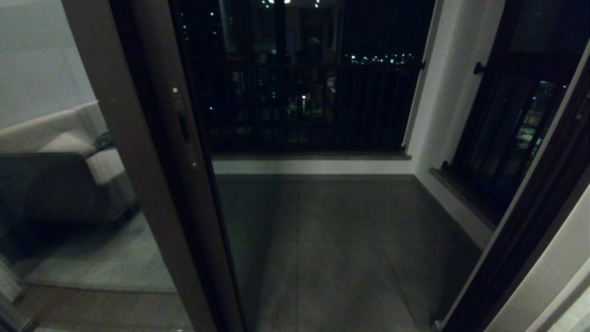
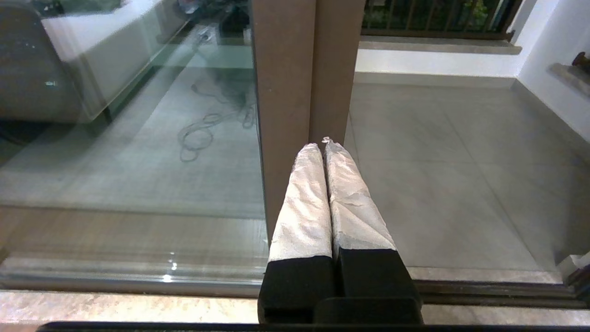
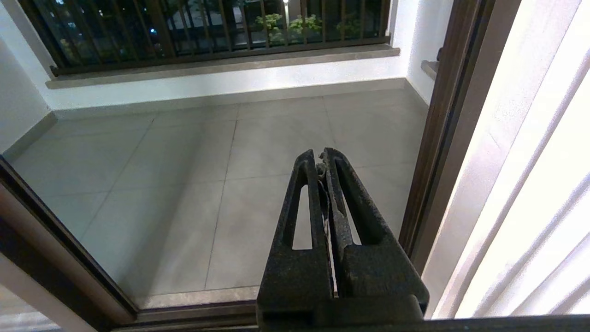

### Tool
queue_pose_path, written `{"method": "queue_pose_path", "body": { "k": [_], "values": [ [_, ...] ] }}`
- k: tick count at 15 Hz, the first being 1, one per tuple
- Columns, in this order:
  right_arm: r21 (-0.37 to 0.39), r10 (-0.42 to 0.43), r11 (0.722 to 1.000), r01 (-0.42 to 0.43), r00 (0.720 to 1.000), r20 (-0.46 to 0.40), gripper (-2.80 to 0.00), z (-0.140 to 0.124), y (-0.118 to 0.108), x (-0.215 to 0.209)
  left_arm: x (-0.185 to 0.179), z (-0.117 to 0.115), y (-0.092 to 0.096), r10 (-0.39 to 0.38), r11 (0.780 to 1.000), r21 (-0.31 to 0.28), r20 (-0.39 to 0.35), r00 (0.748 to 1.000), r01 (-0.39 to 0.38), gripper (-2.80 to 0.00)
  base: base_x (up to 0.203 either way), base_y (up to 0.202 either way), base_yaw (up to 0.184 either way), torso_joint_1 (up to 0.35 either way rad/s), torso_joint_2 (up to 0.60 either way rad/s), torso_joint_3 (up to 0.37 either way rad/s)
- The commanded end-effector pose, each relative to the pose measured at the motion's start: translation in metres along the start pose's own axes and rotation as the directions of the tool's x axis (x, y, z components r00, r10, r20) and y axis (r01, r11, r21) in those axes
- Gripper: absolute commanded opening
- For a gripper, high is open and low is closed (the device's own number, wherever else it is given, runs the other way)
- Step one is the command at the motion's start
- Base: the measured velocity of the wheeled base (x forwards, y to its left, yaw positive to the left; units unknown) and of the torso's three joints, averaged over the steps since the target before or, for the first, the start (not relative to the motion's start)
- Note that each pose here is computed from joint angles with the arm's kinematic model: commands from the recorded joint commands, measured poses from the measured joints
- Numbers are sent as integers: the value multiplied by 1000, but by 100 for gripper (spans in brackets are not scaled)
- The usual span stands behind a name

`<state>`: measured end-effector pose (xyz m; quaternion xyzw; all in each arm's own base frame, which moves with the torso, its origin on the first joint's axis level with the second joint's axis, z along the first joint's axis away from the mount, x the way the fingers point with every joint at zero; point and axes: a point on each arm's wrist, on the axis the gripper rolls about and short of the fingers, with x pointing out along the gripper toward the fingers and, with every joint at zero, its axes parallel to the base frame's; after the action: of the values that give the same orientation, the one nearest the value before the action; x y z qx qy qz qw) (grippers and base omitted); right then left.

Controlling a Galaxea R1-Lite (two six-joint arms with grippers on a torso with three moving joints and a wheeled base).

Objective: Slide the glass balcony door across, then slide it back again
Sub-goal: Close the slid door

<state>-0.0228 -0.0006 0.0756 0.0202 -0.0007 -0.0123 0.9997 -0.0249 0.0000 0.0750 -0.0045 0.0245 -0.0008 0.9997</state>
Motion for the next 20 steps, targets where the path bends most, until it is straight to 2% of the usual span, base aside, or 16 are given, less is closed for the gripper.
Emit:
{"method": "queue_pose_path", "body": {
  "k": [1,18,20],
  "values": [
    [-1,0,1000,0,1000,-1,-280,0,0,0,0,0,0,0,1000,0,1,1000,0,-280,0,0,0,0,0,0],
    [-1,-1,1000,1,1000,-1,-280,0,0,0,0,0,0,0,1000,4,1,1000,0,-280,0,0,0,0,0,0],
    [-1,0,1000,0,1000,-1,-280,0,0,0,-5,13,0,-3,1000,10,42,999,3,-280,0,0,0,0,0,0]
  ]
}}
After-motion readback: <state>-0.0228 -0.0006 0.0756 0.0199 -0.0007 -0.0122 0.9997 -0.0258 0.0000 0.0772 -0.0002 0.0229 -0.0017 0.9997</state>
